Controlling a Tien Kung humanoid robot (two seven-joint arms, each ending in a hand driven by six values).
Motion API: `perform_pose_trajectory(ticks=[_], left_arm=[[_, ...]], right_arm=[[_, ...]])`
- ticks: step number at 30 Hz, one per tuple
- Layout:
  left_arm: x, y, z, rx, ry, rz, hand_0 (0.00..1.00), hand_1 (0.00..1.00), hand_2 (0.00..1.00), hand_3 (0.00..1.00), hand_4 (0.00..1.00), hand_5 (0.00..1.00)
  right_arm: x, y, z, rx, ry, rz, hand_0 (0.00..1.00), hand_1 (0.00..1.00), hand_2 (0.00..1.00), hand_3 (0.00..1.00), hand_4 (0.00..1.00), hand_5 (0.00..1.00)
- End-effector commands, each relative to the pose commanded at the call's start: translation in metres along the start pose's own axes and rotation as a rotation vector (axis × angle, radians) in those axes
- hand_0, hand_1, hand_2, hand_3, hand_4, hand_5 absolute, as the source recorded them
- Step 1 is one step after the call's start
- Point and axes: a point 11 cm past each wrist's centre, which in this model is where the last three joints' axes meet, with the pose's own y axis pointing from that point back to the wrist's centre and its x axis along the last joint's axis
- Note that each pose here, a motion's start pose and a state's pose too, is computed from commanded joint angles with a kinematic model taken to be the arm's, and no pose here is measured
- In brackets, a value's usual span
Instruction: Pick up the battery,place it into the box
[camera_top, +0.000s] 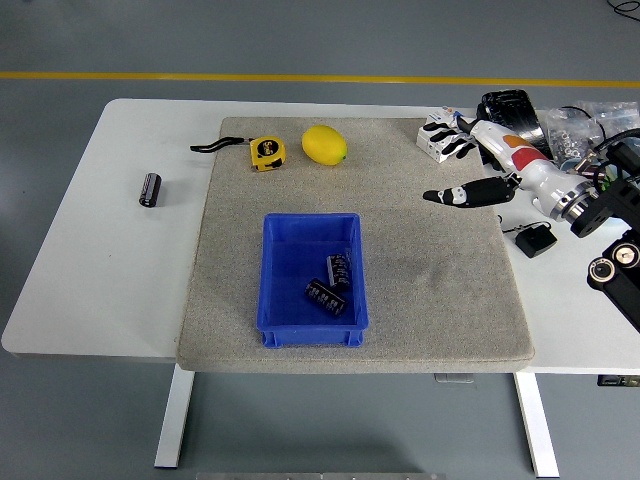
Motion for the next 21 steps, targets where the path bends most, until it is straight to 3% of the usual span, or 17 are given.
perform_pose_trajectory(ticks=[5,6,9,11,12,17,18,21], left_arm=[[-0.001,0.000,0.004,-0.009,0.003,-0.001,0.483,0.503,0.548,0.682,0.638,0.779],[-0.001,0.000,0.004,-0.010,0.002,-0.001,0.484,0.502,0.555,0.683,0.637,0.779],[-0.002,0.000,0.003,-0.009,0.000,-0.002,0.484,0.502,0.555,0.683,0.637,0.779],[-0.004,0.001,0.002,-0.008,-0.002,-0.004,0.484,0.502,0.555,0.683,0.637,0.779],[-0.004,0.001,0.002,-0.009,-0.004,-0.005,0.490,0.504,0.568,0.681,0.635,0.781],[-0.006,0.001,0.004,-0.008,-0.015,-0.013,0.490,0.504,0.568,0.681,0.635,0.781],[-0.007,0.001,0.004,-0.007,-0.017,-0.014,0.501,0.519,0.582,0.680,0.636,0.790],[-0.008,0.001,0.003,-0.005,-0.016,-0.016,0.501,0.519,0.582,0.680,0.636,0.790]], right_arm=[[0.011,0.027,0.033,-0.093,-0.247,0.067,0.626,0.646,0.734,0.783,0.998,0.436],[0.012,0.031,0.037,-0.106,-0.293,0.078,0.690,0.698,0.765,0.792,0.998,0.591],[0.009,0.042,0.049,-0.143,-0.452,0.123,0.690,0.698,0.765,0.792,0.998,0.591],[0.004,0.047,0.052,-0.148,-0.566,0.152,0.690,0.698,0.765,0.792,0.998,0.591],[0.002,0.048,0.053,-0.146,-0.616,0.166,0.754,0.757,0.815,0.801,0.998,0.630],[-0.008,0.055,0.055,-0.119,-0.885,0.267,0.754,0.757,0.815,0.801,0.998,0.630],[-0.010,0.057,0.056,-0.115,-0.923,0.294,0.844,0.809,0.849,0.831,0.998,0.684],[-0.015,0.061,0.059,-0.116,-0.965,0.333,0.844,0.809,0.849,0.831,0.998,0.684]])
